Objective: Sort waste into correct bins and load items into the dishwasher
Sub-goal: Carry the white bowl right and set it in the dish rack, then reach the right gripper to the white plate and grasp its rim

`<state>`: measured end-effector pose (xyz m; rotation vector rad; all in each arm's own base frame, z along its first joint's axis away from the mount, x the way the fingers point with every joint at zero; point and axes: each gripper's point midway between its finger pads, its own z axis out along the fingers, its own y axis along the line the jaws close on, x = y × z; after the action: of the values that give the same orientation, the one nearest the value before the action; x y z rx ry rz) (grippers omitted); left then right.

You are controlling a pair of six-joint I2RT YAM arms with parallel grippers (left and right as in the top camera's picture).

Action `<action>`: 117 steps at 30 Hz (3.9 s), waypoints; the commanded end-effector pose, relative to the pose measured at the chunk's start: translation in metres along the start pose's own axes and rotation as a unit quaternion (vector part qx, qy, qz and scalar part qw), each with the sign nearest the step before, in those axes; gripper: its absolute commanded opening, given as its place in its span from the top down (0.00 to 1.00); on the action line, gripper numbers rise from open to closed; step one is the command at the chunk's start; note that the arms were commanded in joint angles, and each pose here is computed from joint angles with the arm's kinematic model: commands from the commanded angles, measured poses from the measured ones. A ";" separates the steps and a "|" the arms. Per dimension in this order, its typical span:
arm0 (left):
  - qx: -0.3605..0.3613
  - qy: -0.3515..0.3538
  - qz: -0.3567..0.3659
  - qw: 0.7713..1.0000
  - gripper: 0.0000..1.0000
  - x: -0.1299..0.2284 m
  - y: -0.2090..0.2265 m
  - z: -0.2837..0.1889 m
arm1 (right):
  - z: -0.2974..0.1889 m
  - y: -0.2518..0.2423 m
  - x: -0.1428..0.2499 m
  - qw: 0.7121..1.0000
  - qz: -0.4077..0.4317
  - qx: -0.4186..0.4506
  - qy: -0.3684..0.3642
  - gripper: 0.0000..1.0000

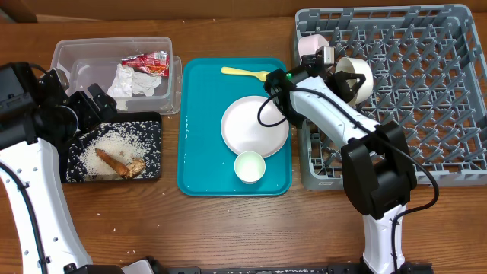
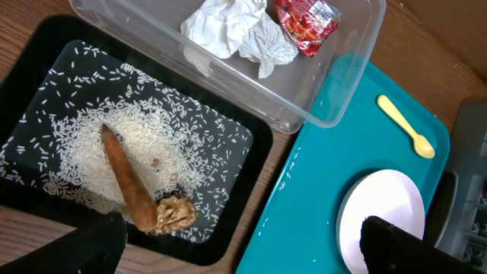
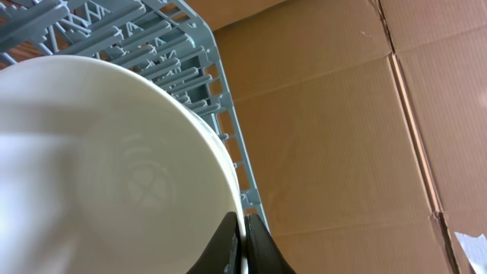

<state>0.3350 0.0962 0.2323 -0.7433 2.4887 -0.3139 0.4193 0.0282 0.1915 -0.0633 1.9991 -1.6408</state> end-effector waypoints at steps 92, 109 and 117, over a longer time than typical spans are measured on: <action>0.008 -0.007 0.010 1.000 0.00 -0.002 -0.005 -0.005 | -0.313 0.233 0.020 0.617 -0.007 -0.776 0.132 0.95; 0.008 -0.007 0.010 1.000 0.00 -0.002 -0.005 -0.005 | -0.258 0.133 -0.055 0.675 0.022 -0.730 0.106 0.38; 0.008 -0.007 0.010 1.000 0.00 -0.002 -0.005 -0.005 | -0.156 0.152 -0.036 0.692 0.038 -0.696 0.188 0.31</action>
<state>0.3350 0.0962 0.2323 -0.7438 2.4886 -0.3140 0.4257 0.2347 0.1000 -0.1769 2.9687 0.2887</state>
